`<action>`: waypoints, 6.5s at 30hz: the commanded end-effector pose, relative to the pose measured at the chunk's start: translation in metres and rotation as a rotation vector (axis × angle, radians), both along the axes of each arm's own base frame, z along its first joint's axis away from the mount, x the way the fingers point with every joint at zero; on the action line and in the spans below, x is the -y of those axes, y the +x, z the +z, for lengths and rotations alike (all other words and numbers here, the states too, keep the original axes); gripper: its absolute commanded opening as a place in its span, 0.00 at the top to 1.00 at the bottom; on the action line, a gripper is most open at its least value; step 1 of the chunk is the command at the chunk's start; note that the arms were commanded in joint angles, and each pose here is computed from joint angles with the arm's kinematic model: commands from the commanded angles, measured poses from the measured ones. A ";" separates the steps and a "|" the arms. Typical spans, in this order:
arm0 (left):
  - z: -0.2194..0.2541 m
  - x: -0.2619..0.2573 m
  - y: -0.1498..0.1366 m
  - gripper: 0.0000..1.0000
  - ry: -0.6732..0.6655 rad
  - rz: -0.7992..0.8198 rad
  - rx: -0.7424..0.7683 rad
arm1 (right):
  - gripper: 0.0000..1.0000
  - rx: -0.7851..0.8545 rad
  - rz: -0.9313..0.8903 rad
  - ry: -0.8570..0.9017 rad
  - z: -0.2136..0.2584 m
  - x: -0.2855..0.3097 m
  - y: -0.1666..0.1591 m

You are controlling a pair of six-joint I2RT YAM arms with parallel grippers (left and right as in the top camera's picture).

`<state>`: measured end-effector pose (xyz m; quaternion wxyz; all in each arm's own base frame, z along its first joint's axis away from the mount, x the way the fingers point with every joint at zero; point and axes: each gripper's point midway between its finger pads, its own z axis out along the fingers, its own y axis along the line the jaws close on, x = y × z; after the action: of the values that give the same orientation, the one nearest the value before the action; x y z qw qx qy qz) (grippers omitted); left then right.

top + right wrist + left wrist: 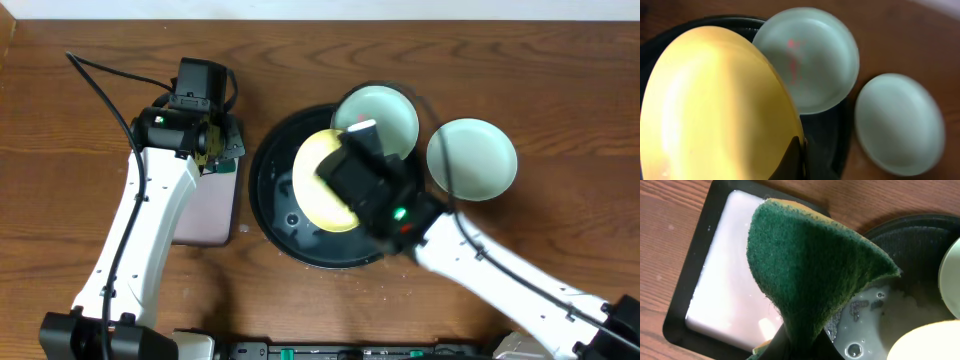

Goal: Clean dirty plates on tray and stack at the side
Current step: 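Lift the yellow plate with the right gripper and set it right of tray, then move the right gripper back and grip the pale green plate rim, then scrub the pale green plate with the sponge in the left gripper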

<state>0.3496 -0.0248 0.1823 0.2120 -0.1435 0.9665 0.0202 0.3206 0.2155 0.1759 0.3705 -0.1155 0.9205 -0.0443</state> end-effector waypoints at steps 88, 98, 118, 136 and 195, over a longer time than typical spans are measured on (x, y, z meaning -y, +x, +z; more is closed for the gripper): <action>0.000 -0.002 0.002 0.93 -0.005 0.033 0.007 | 0.70 -0.480 0.176 0.245 -0.131 0.078 0.172; 0.000 -0.002 0.002 0.93 -0.005 0.033 0.007 | 0.96 -0.544 0.175 0.237 -0.147 0.077 0.154; 0.000 0.014 0.006 0.92 -0.080 -0.003 0.017 | 0.99 -0.790 -0.028 0.291 -0.149 0.014 0.076; -0.079 0.103 0.026 0.92 -0.123 -0.170 -0.093 | 0.99 -0.887 0.013 0.420 -0.212 -0.019 0.024; -0.158 0.217 -0.018 0.93 -0.333 -0.497 -0.367 | 0.99 -0.879 0.016 0.419 -0.212 -0.019 0.025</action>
<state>0.3276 -0.2281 0.0238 0.0015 0.0508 0.9895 -0.1353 0.3786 0.2356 0.0008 0.0226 -0.0571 0.9730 0.2224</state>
